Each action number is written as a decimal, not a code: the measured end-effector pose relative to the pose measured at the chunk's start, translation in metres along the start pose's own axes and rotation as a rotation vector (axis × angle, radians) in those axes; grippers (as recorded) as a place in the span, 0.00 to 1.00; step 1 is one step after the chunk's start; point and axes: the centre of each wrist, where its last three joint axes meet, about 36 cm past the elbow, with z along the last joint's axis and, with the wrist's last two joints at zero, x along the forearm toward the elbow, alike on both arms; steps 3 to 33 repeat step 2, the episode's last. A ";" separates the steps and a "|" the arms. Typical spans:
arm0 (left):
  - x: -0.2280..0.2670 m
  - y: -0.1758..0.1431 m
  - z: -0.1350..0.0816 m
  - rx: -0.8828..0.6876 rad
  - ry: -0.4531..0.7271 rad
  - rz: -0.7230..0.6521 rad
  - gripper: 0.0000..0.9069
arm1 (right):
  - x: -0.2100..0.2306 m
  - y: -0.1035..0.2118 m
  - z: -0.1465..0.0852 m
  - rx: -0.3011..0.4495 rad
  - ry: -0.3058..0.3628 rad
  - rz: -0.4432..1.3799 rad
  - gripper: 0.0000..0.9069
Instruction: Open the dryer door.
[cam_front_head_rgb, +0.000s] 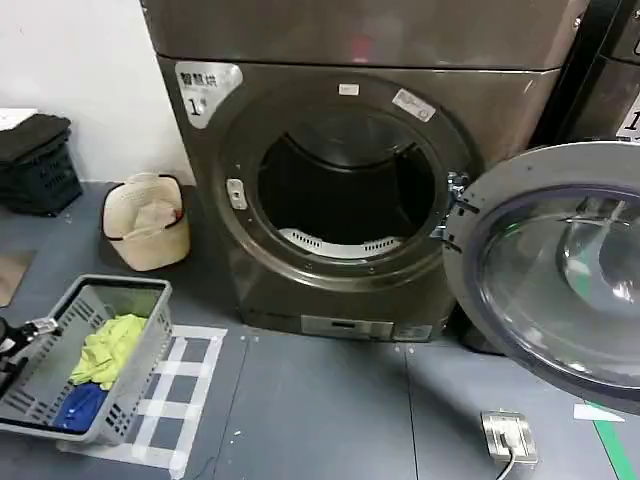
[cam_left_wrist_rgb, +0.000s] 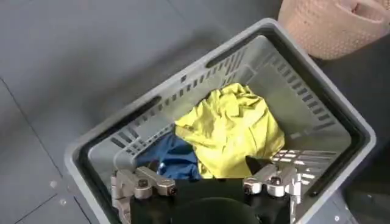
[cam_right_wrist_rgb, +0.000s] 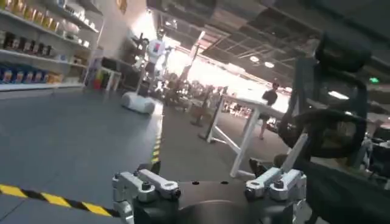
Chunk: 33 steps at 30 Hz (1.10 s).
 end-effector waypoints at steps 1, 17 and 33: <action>-0.001 0.000 0.000 0.000 0.000 -0.001 1.00 | 0.000 0.000 0.000 0.000 -0.002 0.000 1.00; -0.001 0.000 0.001 0.000 0.002 0.000 1.00 | 0.000 -0.001 0.000 0.001 -0.003 0.001 1.00; -0.001 0.000 0.001 0.000 0.002 0.000 1.00 | 0.000 -0.001 0.000 0.001 -0.003 0.001 1.00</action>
